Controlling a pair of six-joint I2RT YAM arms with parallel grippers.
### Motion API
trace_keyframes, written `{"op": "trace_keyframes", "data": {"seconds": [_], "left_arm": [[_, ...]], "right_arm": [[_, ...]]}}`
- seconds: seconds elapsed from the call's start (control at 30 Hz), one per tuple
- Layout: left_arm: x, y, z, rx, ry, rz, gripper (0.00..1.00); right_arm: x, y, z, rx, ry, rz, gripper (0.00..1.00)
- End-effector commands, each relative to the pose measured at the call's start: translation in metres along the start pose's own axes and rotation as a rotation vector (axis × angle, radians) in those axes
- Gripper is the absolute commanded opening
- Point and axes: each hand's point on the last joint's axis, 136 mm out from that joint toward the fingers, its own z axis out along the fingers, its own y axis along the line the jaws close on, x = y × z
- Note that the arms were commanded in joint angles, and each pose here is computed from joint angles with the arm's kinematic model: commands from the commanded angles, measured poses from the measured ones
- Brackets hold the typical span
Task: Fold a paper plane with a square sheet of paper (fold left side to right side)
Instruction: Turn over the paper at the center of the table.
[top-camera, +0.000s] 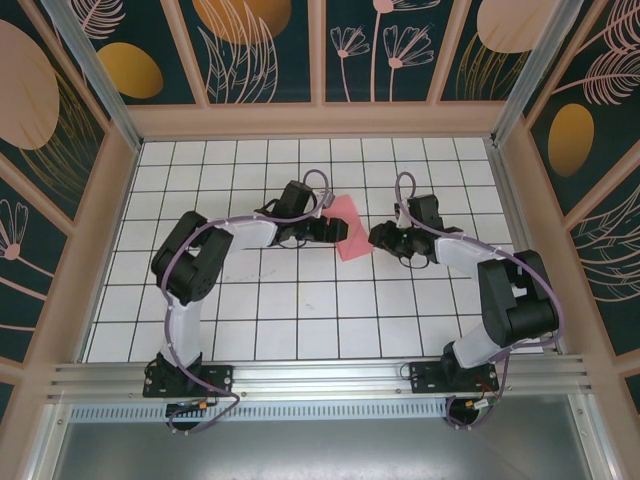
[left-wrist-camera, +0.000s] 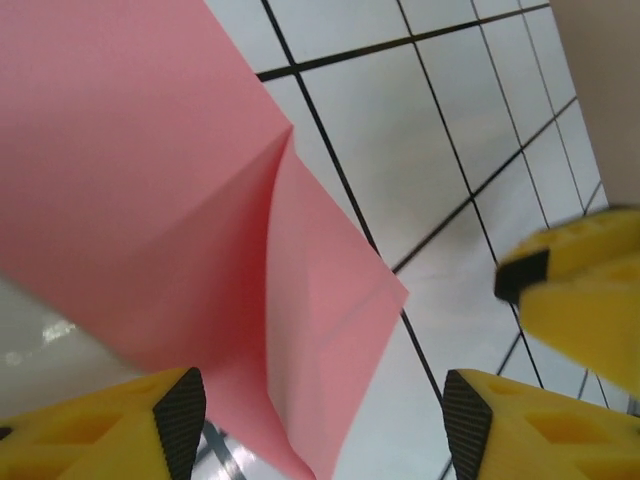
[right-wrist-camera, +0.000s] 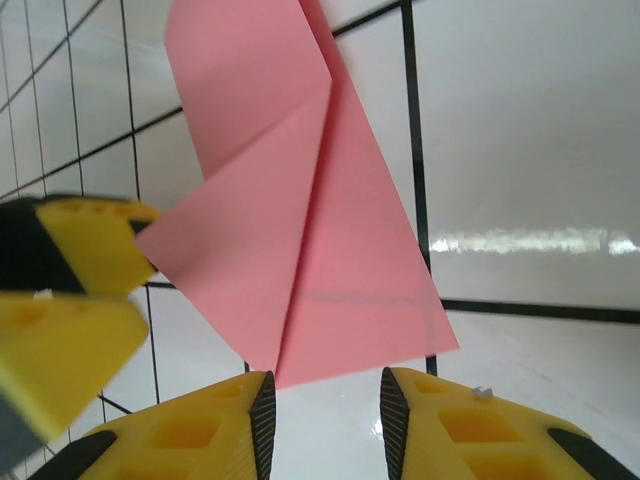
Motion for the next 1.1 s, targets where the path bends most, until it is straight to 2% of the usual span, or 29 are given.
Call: {"op": "trace_keyframes", "data": {"seconds": [0.0,0.13,0.23,0.4,0.73,0.97,1.07], "left_arm": [[-0.004,0.009,0.007,-0.037,0.025,-0.007,0.56],[-0.006,0.015,0.002,-0.078,-0.001,-0.01,0.3],[-0.003,0.018,-0.007,-0.093,-0.025,-0.014,0.19],[0.001,0.019,-0.018,-0.093,-0.048,-0.024,0.18],[0.003,0.021,-0.019,-0.1,-0.05,-0.025,0.2],[0.002,0.022,-0.02,-0.113,-0.054,-0.024,0.19],[0.001,0.022,-0.022,-0.116,-0.058,-0.021,0.2]], "right_arm": [[-0.002,0.014,-0.004,-0.08,-0.019,-0.031,0.37],[-0.002,0.018,0.002,-0.122,-0.012,-0.019,0.37],[-0.006,0.026,0.008,-0.169,-0.014,-0.019,0.37],[-0.017,0.035,0.021,-0.214,-0.016,-0.027,0.42],[-0.027,0.05,0.054,-0.261,0.031,-0.055,0.43],[-0.029,0.048,0.074,-0.253,0.05,-0.046,0.43],[-0.026,0.053,0.078,-0.274,0.07,-0.057,0.38]]}}
